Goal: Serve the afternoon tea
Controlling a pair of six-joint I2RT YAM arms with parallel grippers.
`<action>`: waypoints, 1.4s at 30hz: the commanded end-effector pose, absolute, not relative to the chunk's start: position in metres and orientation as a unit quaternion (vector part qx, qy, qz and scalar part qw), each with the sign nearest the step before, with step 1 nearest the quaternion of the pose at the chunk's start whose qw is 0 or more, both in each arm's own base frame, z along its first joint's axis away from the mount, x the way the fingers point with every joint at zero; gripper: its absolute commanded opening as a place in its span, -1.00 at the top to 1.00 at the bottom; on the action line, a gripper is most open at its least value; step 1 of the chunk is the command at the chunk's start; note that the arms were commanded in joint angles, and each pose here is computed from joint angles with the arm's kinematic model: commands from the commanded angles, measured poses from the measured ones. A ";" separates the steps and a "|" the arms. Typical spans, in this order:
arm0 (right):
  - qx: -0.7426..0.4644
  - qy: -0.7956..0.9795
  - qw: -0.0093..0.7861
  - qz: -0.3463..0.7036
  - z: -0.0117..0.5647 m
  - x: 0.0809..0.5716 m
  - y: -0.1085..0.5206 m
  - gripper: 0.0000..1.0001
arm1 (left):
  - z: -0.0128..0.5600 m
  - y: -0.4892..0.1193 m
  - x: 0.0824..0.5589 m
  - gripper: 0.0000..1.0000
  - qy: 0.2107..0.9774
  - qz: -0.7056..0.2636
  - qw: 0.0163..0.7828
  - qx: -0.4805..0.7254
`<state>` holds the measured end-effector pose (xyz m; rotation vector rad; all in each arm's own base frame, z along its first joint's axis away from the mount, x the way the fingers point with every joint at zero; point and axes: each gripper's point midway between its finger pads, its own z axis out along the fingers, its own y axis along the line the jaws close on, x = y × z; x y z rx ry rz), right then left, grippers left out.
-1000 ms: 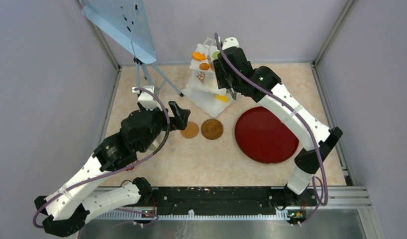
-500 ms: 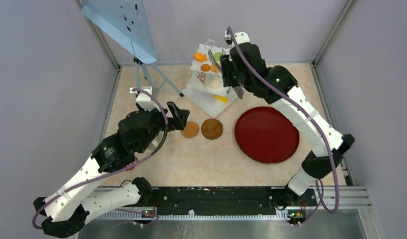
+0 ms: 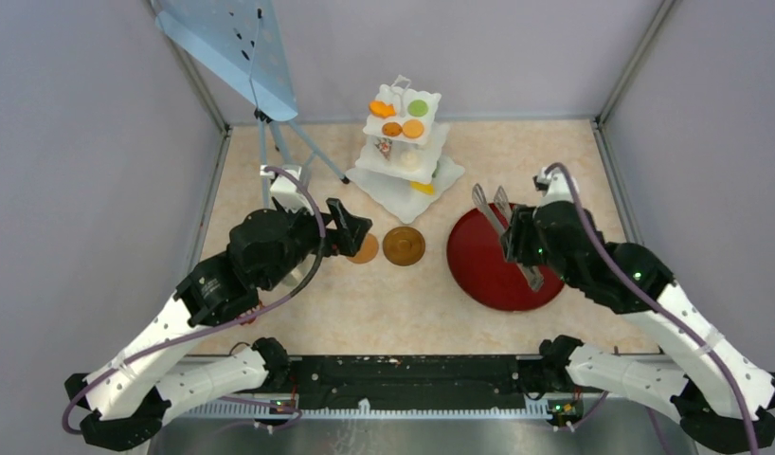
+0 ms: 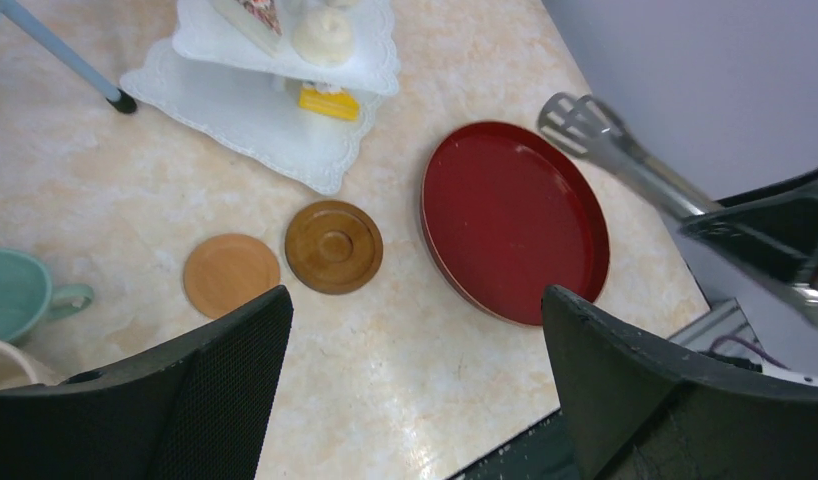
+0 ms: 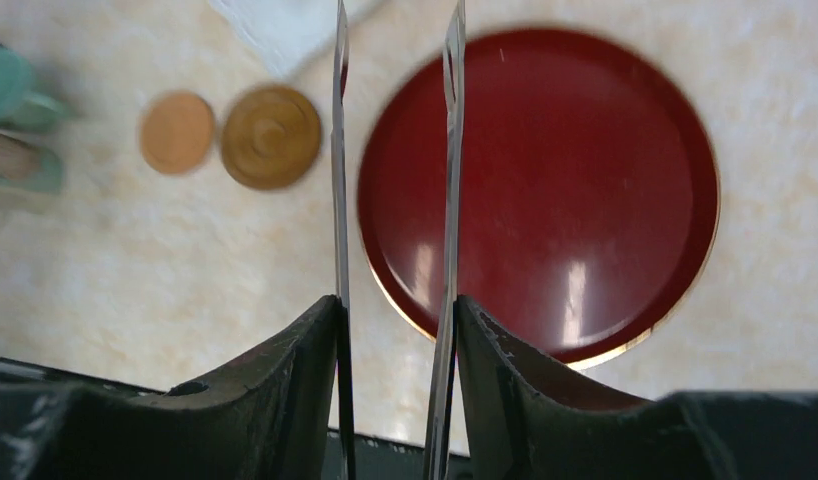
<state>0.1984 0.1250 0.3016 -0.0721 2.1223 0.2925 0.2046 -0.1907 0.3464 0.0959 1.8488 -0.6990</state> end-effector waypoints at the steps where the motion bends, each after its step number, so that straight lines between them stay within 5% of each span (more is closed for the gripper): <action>1: 0.034 0.901 0.421 0.101 0.223 0.192 0.122 0.10 | 0.349 -0.199 0.191 -0.97 0.787 -0.330 0.519 0.051; 14: 0.093 0.921 0.368 0.086 0.118 0.185 0.124 0.09 | 0.324 -0.205 0.176 -0.97 0.810 -0.338 0.473 0.075; 29: 0.126 0.938 0.311 0.085 0.060 0.164 0.122 -0.02 | 0.300 -0.202 0.194 -0.97 0.835 -0.275 0.471 0.073; 42: 0.113 0.919 0.372 0.069 0.103 0.189 0.120 -0.78 | 0.259 -0.188 0.219 -0.97 0.866 -0.169 0.468 0.054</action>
